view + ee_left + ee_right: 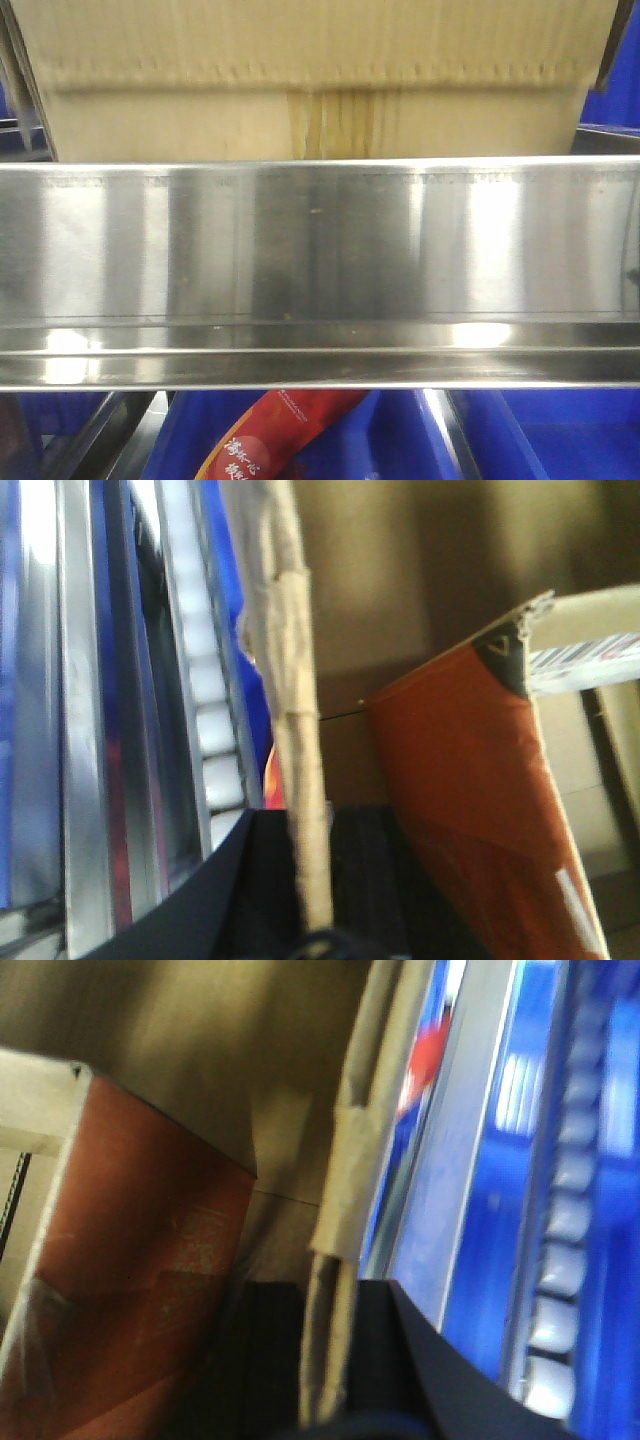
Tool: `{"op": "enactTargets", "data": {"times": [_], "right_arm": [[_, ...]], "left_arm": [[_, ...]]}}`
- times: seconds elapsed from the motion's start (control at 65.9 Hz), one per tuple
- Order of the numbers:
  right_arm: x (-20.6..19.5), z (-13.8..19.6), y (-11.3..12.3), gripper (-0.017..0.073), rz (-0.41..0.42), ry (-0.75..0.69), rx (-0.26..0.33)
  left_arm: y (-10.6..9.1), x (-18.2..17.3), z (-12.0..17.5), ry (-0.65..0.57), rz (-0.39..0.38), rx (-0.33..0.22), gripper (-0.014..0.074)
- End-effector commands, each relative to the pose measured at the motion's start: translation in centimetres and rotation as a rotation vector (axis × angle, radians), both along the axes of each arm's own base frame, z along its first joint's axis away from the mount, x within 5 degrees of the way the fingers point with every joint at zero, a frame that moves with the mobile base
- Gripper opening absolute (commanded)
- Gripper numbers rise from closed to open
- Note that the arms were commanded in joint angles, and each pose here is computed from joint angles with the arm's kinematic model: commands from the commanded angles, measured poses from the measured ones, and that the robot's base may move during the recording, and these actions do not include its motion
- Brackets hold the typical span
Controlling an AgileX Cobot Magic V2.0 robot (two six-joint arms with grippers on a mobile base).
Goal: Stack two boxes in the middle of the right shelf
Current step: 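Lower the stacked boxes with both grippers onto the middle shelf rollers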
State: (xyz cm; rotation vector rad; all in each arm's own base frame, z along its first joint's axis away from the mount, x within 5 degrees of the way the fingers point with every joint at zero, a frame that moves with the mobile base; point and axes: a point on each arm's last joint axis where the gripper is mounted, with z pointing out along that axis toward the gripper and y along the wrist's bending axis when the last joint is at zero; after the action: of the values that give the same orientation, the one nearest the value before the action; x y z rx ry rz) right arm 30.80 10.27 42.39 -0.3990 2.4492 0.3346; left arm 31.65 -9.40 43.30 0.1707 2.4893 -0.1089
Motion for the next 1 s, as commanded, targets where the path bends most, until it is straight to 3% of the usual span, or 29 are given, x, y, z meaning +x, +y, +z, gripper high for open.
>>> {"op": "enactTargets", "data": {"times": [0.0, 0.106, 0.167, 0.243, 0.319, 0.471, 0.577, 0.683, 0.835, 0.941, 0.987], "right_arm": [[-0.2, 0.8, -0.4, 0.0053, 0.002, -0.045, -0.016], [-0.3, 0.9, -0.4, 0.0283, 0.002, -0.049, -0.015], [-0.4, 0.9, -0.4, 0.0405, 0.002, -0.051, -0.014], [-0.6, 1.1, -0.5, 0.0505, 0.002, -0.056, -0.013], [-1.0, 1.7, -0.6, 0.0531, 0.002, -0.072, -0.008], [-2.6, 3.5, -1.1, 0.0484, -0.003, -0.149, 0.014], [-4.5, 5.2, -1.6, 0.0382, -0.005, -0.210, 0.031], [-6.5, 6.4, -2.1, 0.0207, -0.007, -0.262, 0.046], [-9.6, 7.1, -3.2, -0.0153, -0.030, -0.377, 0.067], [-12.1, 5.8, -4.1, -0.0155, -0.046, -0.428, 0.072], [-13.0, 5.1, -4.4, -0.0155, -0.053, -0.446, 0.074]], "left_arm": [[0.5, 0.2, 0.6, -0.053, 0.016, 0.034, -0.0077], [0.5, 0.2, 0.6, -0.053, 0.016, 0.034, 0.0055], [0.5, 0.2, 0.6, -0.053, 0.016, 0.034, 0.0185], [0.5, 0.1, 0.6, -0.054, 0.015, 0.031, 0.0414], [0.6, -0.2, 0.9, -0.064, 0.016, 0.028, 0.0633], [1.0, -1.8, 2.5, -0.109, 0.014, 0.007, 0.0520], [1.6, -3.7, 4.3, -0.165, 0.016, -0.011, 0.0449], [2.4, -6.0, 5.9, -0.219, 0.017, -0.028, 0.0335], [3.7, -9.9, 5.6, -0.226, 0.020, -0.022, 0.0093], [4.5, -12.9, 4.4, -0.298, 0.011, -0.040, -0.0115], [4.8, -13.9, 3.4, -0.330, 0.004, -0.048, -0.0111]]}}
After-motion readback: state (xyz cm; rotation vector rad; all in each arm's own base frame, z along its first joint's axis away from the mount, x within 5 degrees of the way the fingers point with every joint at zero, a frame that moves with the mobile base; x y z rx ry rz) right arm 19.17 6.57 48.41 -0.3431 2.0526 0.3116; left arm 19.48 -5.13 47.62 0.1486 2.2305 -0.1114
